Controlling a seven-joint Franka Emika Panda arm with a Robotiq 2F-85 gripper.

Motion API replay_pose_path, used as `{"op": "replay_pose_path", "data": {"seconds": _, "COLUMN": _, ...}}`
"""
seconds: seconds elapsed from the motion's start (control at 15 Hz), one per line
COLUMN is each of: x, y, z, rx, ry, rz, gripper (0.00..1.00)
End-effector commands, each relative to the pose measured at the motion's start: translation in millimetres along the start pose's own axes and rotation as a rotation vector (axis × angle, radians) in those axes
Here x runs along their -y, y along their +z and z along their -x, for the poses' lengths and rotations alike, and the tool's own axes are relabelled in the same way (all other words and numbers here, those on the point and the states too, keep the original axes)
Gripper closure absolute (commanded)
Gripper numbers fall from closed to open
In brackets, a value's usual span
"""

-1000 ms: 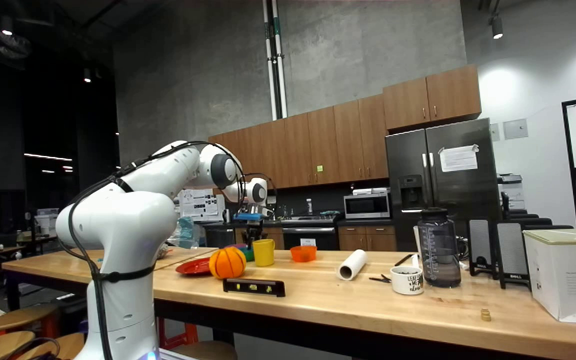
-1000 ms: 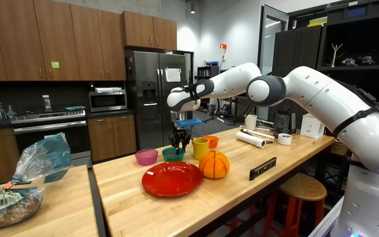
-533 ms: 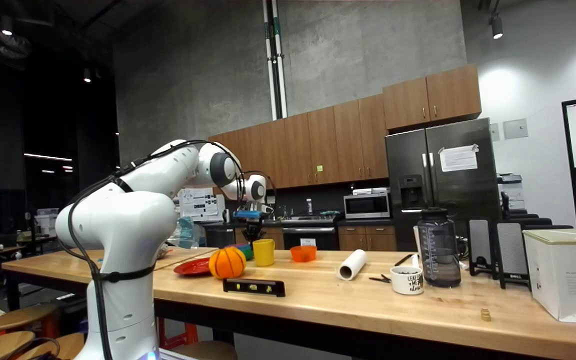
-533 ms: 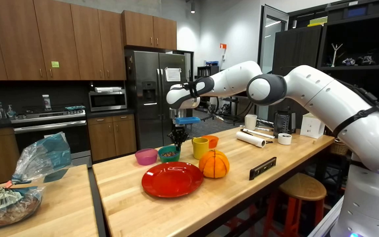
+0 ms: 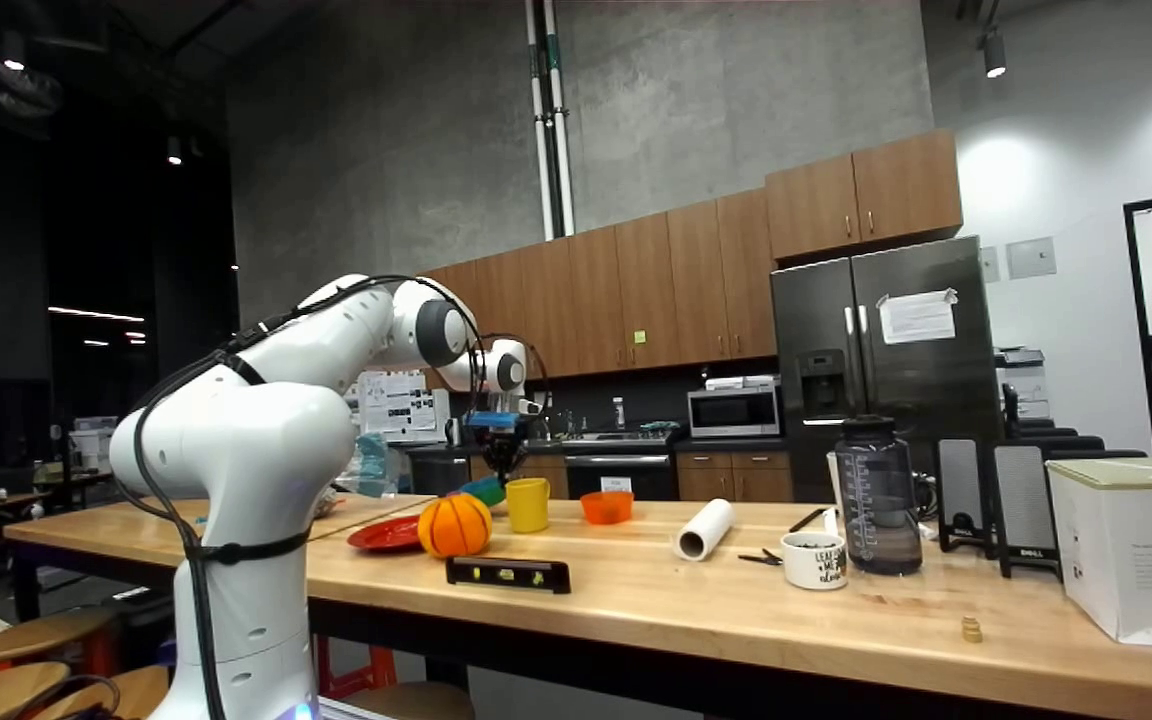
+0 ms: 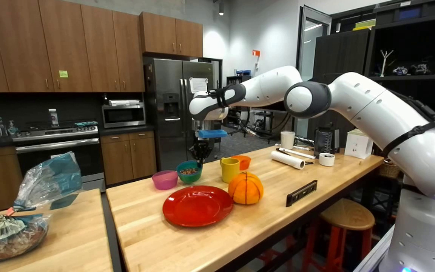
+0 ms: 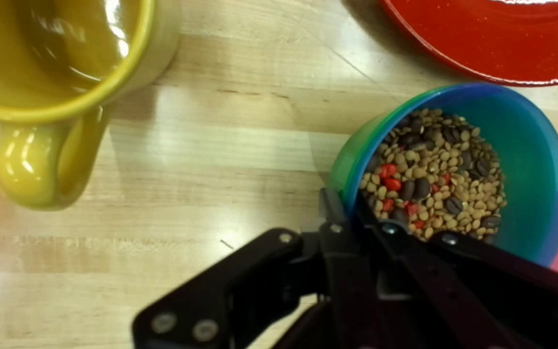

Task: Pour the contents of the blue bowl into the pink bowl

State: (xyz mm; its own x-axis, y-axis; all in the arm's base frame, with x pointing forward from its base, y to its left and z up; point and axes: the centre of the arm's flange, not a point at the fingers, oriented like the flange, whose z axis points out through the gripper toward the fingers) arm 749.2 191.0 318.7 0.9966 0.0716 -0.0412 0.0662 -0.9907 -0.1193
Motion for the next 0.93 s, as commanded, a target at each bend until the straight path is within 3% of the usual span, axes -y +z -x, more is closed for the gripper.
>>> {"op": "replay_pose_path", "data": {"seconds": 0.0, "x": 5.8, "y": -29.9, "z": 15.1, "rx": -0.036, "ry": 0.017, "rz": 0.023, "gripper": 0.98}}
{"op": "replay_pose_path", "data": {"seconds": 0.4, "x": 31.9, "y": -60.9, "z": 20.1, "rx": -0.108, "ry": 0.030, "rz": 0.101, "gripper": 0.98}}
{"op": "replay_pose_path", "data": {"seconds": 0.87, "x": 76.2, "y": -92.0, "z": 30.3, "rx": -0.182, "ry": 0.031, "rz": 0.302, "gripper": 0.98}}
